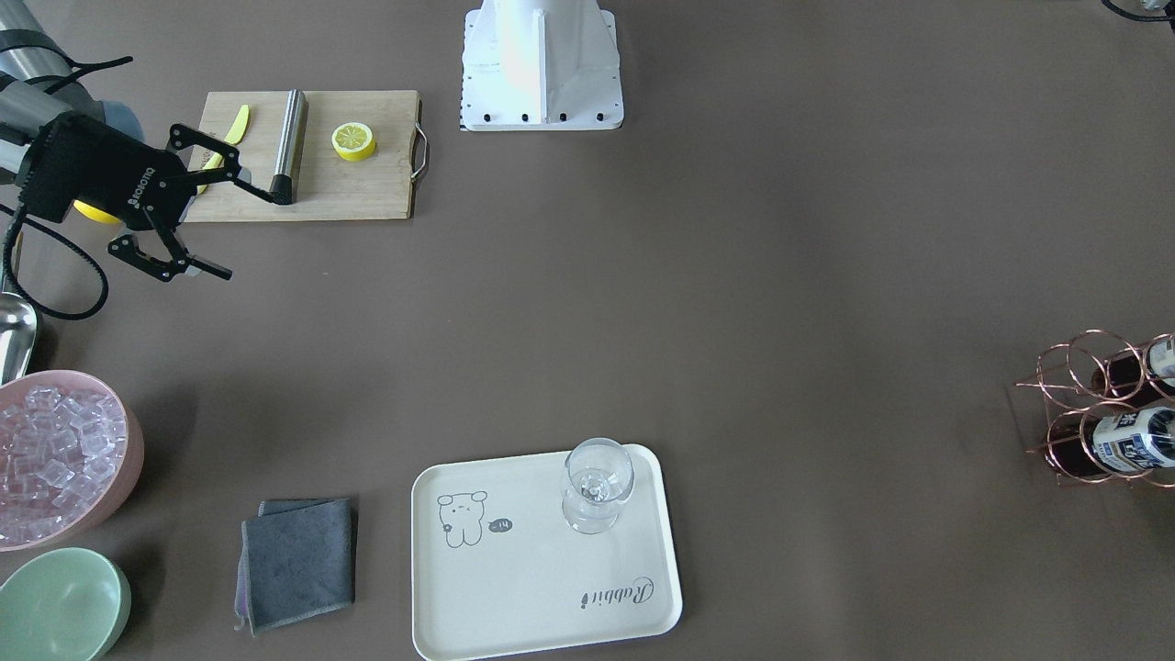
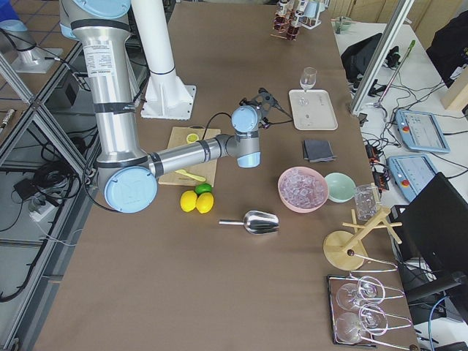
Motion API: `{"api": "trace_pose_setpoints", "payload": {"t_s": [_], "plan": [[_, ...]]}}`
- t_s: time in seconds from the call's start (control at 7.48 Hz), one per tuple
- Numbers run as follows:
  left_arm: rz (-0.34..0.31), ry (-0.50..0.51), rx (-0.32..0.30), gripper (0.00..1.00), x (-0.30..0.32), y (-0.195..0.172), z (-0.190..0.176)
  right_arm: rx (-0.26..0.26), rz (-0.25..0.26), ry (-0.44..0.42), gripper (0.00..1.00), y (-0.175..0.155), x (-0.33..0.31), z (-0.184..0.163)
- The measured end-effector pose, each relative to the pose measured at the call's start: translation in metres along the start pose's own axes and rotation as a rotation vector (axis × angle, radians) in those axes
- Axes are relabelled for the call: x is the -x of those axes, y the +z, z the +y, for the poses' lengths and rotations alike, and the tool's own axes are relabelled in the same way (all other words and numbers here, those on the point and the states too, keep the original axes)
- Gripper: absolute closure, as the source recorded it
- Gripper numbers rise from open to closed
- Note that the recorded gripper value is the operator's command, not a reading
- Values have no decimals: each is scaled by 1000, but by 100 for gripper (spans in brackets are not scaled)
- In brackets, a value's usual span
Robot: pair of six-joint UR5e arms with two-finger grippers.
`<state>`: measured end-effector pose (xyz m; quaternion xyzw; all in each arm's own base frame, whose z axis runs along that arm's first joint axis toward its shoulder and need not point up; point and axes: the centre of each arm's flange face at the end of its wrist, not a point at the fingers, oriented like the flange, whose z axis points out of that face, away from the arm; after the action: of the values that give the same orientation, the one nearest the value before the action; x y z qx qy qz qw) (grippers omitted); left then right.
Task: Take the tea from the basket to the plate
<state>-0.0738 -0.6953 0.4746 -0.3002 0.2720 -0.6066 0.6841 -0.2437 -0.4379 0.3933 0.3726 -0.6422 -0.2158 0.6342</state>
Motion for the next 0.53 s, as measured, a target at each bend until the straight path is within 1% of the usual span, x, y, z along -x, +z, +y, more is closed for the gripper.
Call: {"api": "trace_pose_setpoints", "payload": {"t_s": [0.13, 0.27, 0.4, 0.53], "plan": [[-4, -23, 3, 100, 18, -11, 17, -19, -35, -108, 0, 7, 9, 6], [4, -36, 21, 100, 46, -25, 38, -37, -37, -209, 0, 9, 10, 9], [16, -44, 43, 100, 82, -37, 68, -64, -14, -289, 0, 11, 8, 9], [28, -53, 54, 100, 117, -40, 110, -94, 21, -358, 0, 16, 6, 8]]}}
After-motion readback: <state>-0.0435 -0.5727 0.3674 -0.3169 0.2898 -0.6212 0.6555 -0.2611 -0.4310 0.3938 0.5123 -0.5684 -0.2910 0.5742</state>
